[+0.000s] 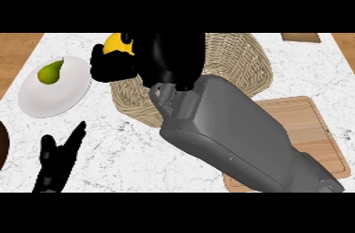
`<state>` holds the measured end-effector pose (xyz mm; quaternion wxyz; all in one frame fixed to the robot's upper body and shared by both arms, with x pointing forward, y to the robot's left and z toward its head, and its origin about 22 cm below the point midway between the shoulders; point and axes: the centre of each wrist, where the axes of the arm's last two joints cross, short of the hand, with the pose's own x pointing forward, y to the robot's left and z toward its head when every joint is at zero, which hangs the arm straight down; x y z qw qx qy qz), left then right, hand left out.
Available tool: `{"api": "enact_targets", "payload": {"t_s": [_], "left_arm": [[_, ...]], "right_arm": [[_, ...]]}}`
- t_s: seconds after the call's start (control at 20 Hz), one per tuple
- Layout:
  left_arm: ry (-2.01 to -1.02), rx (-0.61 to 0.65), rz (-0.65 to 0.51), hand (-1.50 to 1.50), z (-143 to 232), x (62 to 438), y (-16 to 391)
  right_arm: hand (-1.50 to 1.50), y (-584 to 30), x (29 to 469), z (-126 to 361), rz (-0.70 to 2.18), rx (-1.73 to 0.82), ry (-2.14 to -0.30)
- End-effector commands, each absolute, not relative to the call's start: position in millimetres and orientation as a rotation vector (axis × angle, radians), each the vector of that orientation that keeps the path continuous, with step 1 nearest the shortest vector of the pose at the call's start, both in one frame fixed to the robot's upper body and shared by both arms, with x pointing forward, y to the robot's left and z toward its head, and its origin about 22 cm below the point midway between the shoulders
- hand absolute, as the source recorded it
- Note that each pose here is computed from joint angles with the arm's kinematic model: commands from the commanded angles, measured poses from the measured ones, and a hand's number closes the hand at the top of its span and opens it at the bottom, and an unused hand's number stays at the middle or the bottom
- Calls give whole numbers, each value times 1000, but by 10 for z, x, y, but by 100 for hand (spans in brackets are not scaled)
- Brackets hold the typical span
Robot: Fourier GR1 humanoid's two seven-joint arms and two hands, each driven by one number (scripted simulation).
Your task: Pick the lemon from the cutting board and place it in the basket
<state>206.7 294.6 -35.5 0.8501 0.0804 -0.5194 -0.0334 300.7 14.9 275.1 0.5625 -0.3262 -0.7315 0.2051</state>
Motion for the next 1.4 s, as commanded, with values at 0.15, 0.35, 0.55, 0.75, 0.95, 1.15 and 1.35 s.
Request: {"api": "enact_targets", "payload": {"t_s": [0.15,0.35,0.55,0.75,0.95,1.15,1.35], "left_arm": [[-1014,125,-74,0,-539,1942,2895],[-1023,149,-42,0,-496,2062,2940],[-1008,151,-45,0,-471,2037,3039],[-1004,155,-32,0,-554,1962,2899],[-1020,145,-33,0,-468,1857,2907],[-1016,167,-14,0,-474,1868,3111],[-1015,156,-25,0,-600,1855,2947]], "right_arm": [[150,81,3420,2453,315,-691,-1562],[150,-63,3482,2279,243,-589,-1556],[150,-109,3615,2035,237,-590,-1580],[150,-240,3615,1792,219,-575,-1577],[150,-287,3861,1753,385,-866,-1444],[-150,-395,3801,1836,480,-878,-1456],[-150,-613,3831,1824,458,-858,-1518]]}}
